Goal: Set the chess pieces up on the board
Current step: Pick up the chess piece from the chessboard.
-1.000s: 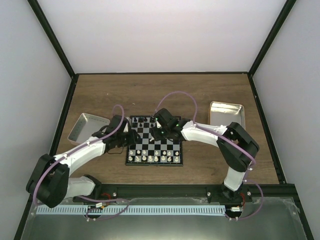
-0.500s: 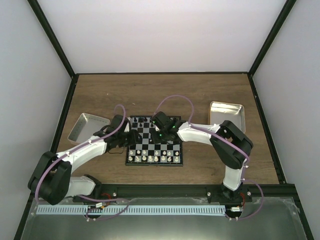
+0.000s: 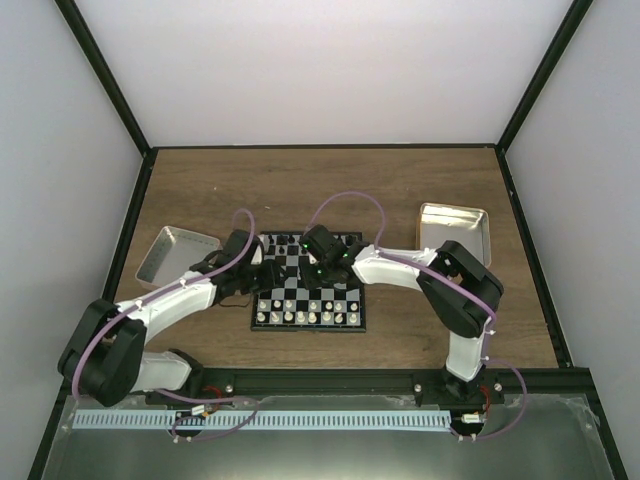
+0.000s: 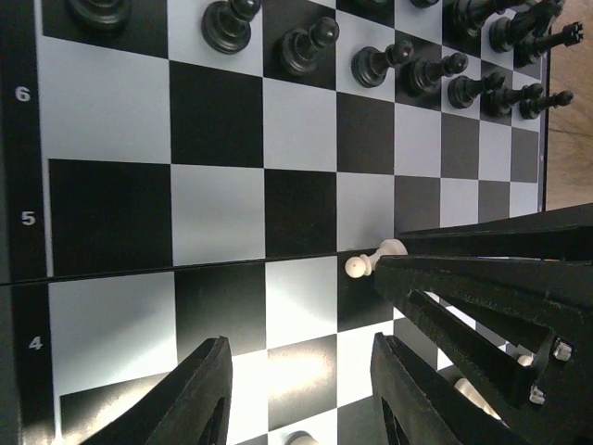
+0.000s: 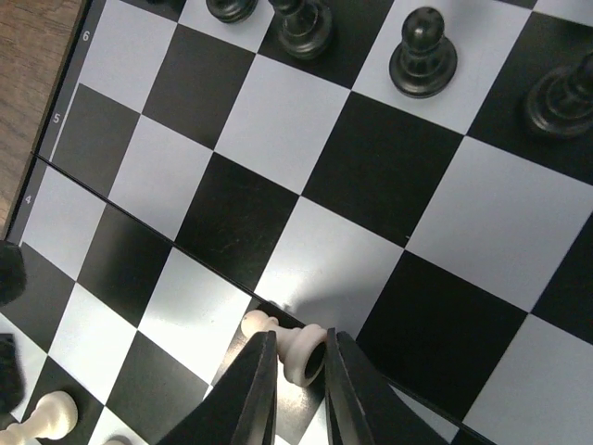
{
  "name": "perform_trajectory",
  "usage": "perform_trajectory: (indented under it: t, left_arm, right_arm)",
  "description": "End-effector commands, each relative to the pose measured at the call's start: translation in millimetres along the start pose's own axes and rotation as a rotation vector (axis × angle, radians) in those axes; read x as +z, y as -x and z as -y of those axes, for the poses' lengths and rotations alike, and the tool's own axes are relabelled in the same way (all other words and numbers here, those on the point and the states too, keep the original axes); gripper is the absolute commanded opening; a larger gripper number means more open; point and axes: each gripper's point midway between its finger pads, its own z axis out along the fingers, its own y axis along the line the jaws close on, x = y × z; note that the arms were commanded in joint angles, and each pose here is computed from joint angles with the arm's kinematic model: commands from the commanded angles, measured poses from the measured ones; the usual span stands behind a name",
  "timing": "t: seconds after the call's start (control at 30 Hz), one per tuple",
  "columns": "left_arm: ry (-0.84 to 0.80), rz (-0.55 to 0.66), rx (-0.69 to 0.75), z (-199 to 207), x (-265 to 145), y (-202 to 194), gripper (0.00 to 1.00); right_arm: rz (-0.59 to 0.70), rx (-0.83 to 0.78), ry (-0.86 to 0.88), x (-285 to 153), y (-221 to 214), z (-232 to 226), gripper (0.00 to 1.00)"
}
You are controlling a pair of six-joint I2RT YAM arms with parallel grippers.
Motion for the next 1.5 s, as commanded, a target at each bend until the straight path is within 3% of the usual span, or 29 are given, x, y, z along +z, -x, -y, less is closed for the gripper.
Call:
perform_trajectory:
  t: [0.0,0.2,0.9,1.27,1.47]
  left_arm:
    - [-0.027,-0.001,0.023,7.0,5.9,-0.4,0.43]
    - [-0.043,0.01,-0.001,11.2,10.3,3.1,0.42]
    - [-0.204,0.005,-0.295,26.4,24.5,-0.3,0.42]
    - [-0.264,-0.032,-0.356,32.8,30.7,-5.2,0.43]
    - [-0.307,-0.037,-0.375,40.0,26.1,-5.2,0.37]
  right_arm:
    - [-0.01,0.015,-0.004,4.5,-1.6,-1.8,0.15]
    - [-0.002,0.019,0.014,5.1,-4.5,-1.7,0.13]
    - [0.118,0.096,0.183,-19.6,-2.2,-9.7,0.11]
    - [0.184,0.133,0.278,-38.9,4.1,-19.3,0.11]
    - [0.203,0.14,0.301,-45.7,8.7,-23.0,0.11]
